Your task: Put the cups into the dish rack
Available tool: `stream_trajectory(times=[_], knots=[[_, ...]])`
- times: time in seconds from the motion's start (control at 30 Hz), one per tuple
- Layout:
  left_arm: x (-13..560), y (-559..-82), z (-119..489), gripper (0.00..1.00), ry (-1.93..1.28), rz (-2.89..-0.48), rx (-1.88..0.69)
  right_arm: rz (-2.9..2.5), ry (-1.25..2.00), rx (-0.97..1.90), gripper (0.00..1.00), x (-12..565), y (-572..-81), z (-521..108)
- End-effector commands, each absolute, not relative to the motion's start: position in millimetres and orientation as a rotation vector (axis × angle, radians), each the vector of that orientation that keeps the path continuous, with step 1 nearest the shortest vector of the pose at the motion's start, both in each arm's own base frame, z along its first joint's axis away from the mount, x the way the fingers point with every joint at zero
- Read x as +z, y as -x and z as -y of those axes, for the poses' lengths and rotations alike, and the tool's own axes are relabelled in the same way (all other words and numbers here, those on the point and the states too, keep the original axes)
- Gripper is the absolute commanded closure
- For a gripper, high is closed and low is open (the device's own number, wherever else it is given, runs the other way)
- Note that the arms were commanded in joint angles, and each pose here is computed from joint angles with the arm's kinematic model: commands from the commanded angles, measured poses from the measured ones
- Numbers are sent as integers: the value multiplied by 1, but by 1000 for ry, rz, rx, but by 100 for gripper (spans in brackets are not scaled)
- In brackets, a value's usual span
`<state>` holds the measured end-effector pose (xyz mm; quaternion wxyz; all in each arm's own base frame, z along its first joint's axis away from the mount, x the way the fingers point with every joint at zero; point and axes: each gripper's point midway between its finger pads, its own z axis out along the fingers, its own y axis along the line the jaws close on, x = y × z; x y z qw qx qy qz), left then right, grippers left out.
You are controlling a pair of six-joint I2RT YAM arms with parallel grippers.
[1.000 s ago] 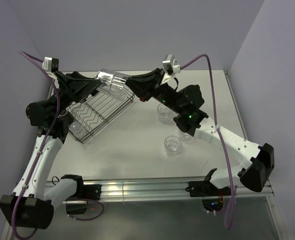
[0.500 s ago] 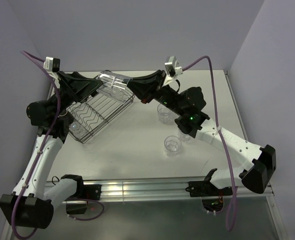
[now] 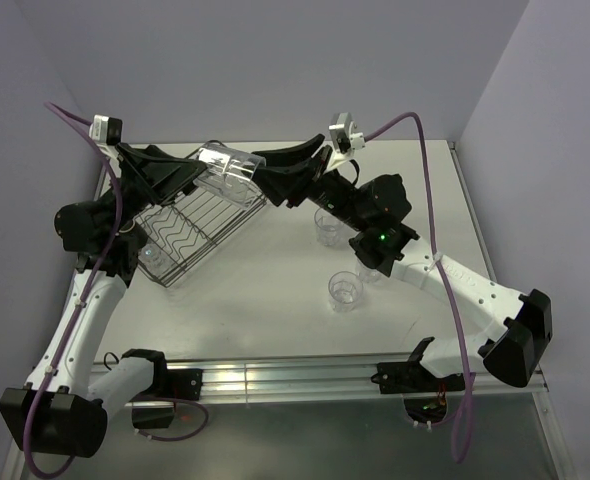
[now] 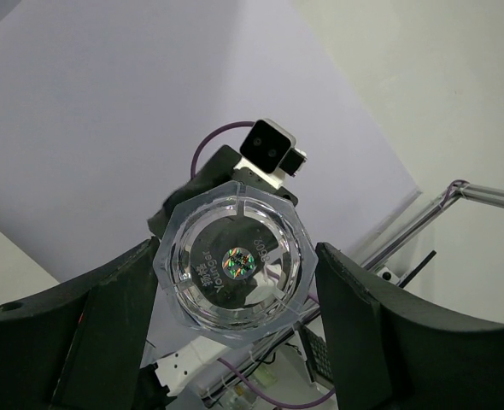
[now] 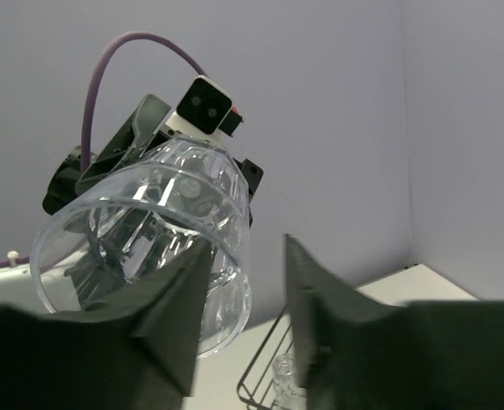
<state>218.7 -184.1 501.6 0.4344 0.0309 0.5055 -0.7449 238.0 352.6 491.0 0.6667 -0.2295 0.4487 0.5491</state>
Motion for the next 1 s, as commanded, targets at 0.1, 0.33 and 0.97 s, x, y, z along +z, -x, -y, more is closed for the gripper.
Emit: stream_trajectory(times=[0.1,0.33,0.97], knots=[[513,-207,182,97,-147,-1188,-1823,-960,480,1215,37,510,-231,-338],[502,-216,185,100,-171,-1239,-1754,-977,471,1173,11,503,-234,-331],[457,-340,118,100,-143,-1425,-1087,-1200,496,969,0,430,-243,-285]])
